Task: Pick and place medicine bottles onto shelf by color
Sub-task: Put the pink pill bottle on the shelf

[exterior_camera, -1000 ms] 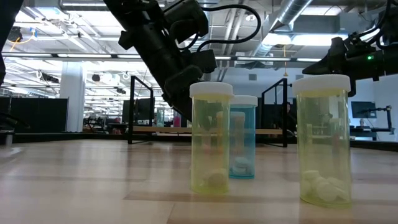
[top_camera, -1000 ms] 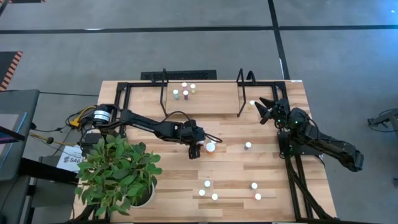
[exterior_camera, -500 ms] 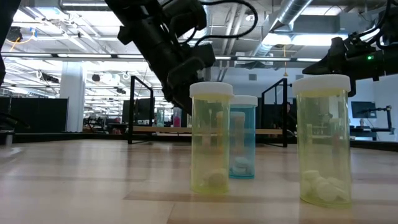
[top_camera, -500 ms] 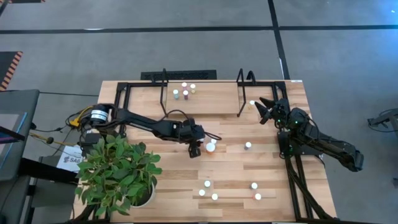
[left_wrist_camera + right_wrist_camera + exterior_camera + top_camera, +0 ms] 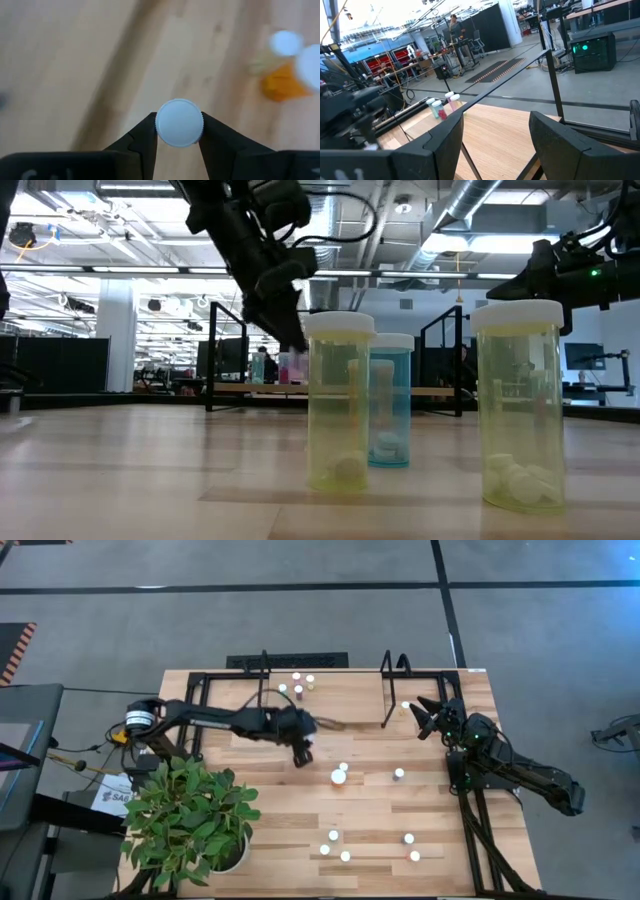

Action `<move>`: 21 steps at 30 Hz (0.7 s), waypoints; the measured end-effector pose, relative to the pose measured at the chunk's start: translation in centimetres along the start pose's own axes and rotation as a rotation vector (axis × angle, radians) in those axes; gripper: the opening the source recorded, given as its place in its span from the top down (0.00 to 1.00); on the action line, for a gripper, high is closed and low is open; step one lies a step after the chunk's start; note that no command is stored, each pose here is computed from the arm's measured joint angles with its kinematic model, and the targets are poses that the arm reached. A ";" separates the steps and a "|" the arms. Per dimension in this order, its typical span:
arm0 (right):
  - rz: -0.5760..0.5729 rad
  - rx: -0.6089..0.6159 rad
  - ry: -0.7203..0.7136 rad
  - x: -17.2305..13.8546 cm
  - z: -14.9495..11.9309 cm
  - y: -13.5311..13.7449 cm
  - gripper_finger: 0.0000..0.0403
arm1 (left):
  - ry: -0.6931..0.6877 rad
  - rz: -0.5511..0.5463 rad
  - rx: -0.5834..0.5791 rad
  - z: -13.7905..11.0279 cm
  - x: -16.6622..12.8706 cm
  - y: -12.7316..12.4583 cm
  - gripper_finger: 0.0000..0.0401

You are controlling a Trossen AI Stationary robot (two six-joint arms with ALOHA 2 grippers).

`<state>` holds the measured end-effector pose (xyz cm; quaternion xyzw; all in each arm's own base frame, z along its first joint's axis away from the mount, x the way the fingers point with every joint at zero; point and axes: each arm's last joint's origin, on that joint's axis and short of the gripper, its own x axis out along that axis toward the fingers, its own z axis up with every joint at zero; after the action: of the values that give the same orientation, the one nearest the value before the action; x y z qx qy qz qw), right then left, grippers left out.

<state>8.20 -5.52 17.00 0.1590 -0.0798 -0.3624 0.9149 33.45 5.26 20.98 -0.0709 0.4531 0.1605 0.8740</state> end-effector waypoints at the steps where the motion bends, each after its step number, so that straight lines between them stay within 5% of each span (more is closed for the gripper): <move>1: 0.000 0.000 0.000 0.0 0.0 0.0 0.38 | 0.010 0.012 -0.015 0.0 -0.3 0.7 0.72; 11: 0.000 0.000 0.000 0.0 0.0 0.0 0.38 | 0.032 0.160 -0.207 0.0 -2.2 6.2 0.72; 21: 0.000 0.000 0.000 0.0 0.0 0.0 0.38 | 0.004 0.279 -0.401 -0.1 -2.0 7.0 0.72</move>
<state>8.20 -5.52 17.00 0.1590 -0.0797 -0.3626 0.9148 29.87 11.32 22.74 -0.1799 0.4194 0.3661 0.8110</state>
